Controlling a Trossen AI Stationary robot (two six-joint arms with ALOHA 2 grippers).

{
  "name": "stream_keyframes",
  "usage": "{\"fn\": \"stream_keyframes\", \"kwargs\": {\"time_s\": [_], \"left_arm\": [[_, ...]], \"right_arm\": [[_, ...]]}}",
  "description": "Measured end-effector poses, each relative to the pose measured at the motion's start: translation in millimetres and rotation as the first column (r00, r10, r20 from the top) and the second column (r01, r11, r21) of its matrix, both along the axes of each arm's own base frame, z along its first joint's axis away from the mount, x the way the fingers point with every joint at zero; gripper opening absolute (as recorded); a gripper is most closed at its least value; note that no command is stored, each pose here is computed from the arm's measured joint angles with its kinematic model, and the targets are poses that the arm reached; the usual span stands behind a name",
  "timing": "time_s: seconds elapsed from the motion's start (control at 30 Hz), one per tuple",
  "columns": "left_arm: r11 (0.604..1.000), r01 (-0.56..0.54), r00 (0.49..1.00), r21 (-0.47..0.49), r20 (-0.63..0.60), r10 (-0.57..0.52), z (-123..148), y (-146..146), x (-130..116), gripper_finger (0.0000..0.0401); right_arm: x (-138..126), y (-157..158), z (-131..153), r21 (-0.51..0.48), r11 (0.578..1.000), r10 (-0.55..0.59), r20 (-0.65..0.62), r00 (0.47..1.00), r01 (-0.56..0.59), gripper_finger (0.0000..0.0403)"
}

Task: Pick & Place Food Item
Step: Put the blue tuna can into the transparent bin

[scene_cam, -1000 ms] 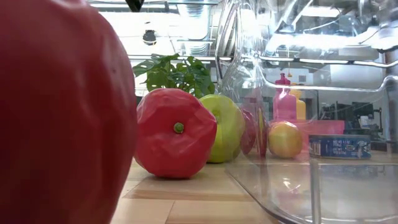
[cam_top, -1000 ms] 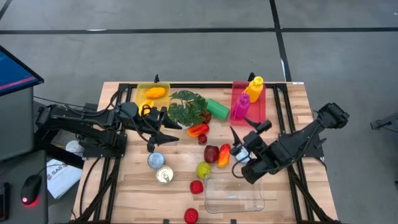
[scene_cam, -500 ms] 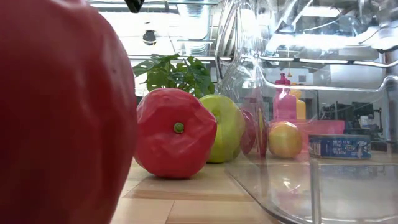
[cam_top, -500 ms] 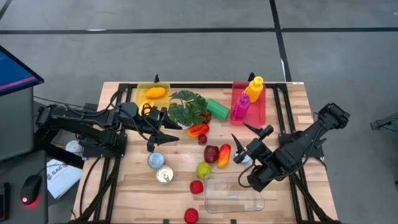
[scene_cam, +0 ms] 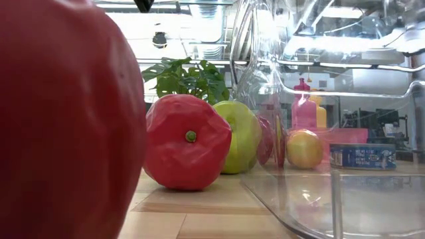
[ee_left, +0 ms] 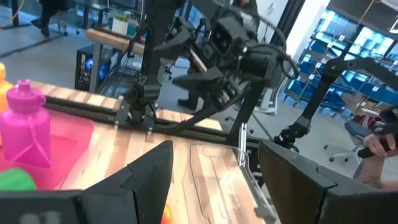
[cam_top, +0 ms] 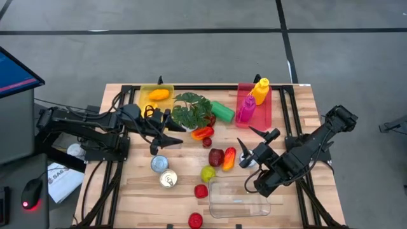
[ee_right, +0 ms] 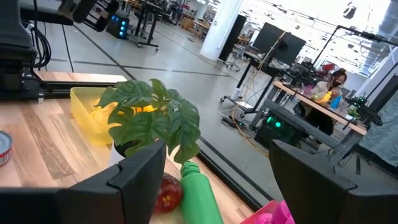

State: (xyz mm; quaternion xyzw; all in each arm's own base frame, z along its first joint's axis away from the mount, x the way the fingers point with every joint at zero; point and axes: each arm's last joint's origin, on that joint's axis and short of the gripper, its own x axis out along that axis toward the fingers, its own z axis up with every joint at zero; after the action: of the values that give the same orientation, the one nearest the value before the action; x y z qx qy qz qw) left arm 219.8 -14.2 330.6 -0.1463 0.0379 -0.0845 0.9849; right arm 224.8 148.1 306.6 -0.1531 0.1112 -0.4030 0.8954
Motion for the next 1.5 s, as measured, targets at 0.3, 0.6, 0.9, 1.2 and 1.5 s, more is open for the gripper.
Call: {"fn": "stream_keyframes", "kwargs": {"time_s": [0.3, 0.6, 0.9, 1.2, 1.5], "left_arm": [[0.991, -0.008, 1.000, 0.134, 0.026, 0.004, 0, 0, 0, 0.0227], [0.990, -0.024, 0.999, 0.137, 0.024, 0.021, 0, 1, 0, 0.0227], [0.990, -0.024, 1.000, 0.138, 0.023, 0.021, 0, 1, 0, 0.0227], [0.990, -0.024, 1.000, 0.138, 0.023, 0.021, 0, 1, 0, 0.0227], [0.990, -0.025, 0.999, 0.137, 0.024, 0.021, 0, 1, 0, 0.0227]], "right_arm": [[0, 0, -1, 0.016, 1.000, 0.005, -0.012, 1.000, -0.005, 0.0271], [0, 0, -1, 0.016, 1.000, 0.007, -0.022, 1.000, -0.007, 0.0143], [-1, -1, -1, 0.005, 1.000, 0.005, -0.029, 1.000, -0.005, 0.0042], [10, -10, 0, 0.049, 0.998, -0.044, 0.016, 0.999, 0.043, 0.0020], [12, -15, 0, 0.045, 0.997, -0.063, 0.010, 0.998, 0.063, 0.0020]]}}
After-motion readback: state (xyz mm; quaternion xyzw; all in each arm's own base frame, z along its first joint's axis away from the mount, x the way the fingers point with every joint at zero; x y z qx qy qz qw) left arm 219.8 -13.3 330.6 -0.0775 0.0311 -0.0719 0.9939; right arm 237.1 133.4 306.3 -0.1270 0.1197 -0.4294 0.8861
